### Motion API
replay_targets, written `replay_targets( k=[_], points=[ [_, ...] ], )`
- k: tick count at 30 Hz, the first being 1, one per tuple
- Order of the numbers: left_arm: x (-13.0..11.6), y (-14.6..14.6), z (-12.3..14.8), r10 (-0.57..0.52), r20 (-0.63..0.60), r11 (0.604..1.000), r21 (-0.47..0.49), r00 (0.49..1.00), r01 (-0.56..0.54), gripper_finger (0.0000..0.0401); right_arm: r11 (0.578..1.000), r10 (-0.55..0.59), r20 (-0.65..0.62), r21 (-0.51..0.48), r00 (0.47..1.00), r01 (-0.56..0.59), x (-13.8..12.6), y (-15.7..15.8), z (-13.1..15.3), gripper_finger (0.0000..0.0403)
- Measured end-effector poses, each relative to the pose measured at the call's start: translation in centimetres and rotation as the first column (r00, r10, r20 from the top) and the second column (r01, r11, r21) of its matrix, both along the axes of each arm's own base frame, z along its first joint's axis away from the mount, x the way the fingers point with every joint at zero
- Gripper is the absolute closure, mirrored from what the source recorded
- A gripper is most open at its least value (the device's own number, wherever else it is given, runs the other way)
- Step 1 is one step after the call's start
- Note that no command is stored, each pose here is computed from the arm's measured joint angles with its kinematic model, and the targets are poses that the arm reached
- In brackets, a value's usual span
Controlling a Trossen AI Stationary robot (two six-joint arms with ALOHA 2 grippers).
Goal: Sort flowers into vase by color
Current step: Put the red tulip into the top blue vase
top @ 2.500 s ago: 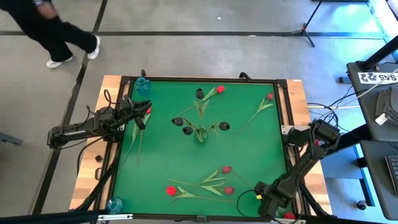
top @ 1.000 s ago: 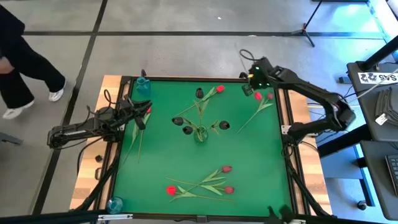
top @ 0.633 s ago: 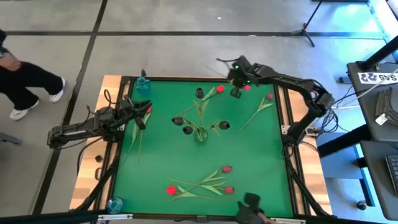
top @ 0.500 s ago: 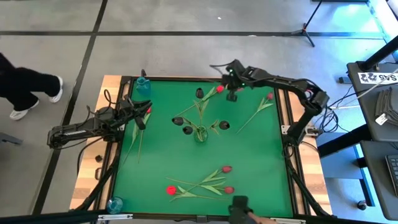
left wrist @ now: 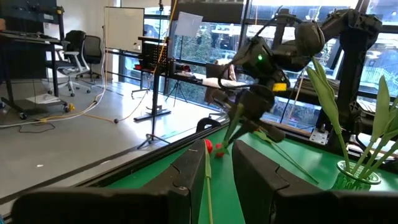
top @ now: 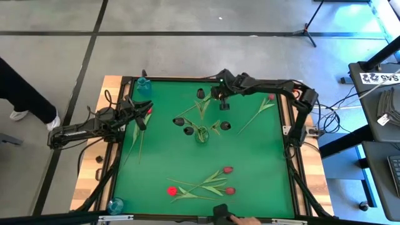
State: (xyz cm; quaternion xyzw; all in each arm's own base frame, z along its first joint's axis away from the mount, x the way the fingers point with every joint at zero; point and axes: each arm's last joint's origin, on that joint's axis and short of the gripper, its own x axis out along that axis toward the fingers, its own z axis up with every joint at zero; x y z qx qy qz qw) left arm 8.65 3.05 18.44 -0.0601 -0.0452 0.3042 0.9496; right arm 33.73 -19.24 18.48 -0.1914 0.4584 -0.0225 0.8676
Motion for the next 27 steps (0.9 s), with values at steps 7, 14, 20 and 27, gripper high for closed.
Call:
replay_targets(
  k=[7, 14, 20, 27],
  points=[
    [0.0, 0.0, 0.0, 0.000, -0.004, 1.000, -0.001, 1.000, 0.000, 0.0322, 0.999, 0.041, -0.013, -0.025, 0.999, -0.041, 1.5, 2.1, -0.8, 0.0307],
    [0.0, 0.0, 0.1, 0.000, -0.018, 0.999, 0.041, 1.000, 0.001, 0.0322, 0.998, 0.036, 0.043, -0.053, 0.998, -0.034, 2.5, 4.2, 2.0, 0.0205],
    [0.0, 0.0, 0.6, -0.012, 0.082, 1.000, -0.019, 0.997, 0.014, 0.0322, 0.979, -0.063, 0.043, -0.189, 0.997, 0.070, 1.0, 4.8, 5.5, 0.0182],
    [-0.1, -0.1, 1.3, -0.025, 0.184, 0.998, -0.045, 0.983, 0.034, 0.0322, 0.964, -0.219, 0.041, -0.141, 0.975, 0.223, -4.7, 4.4, 10.7, 0.0211]
  ],
)
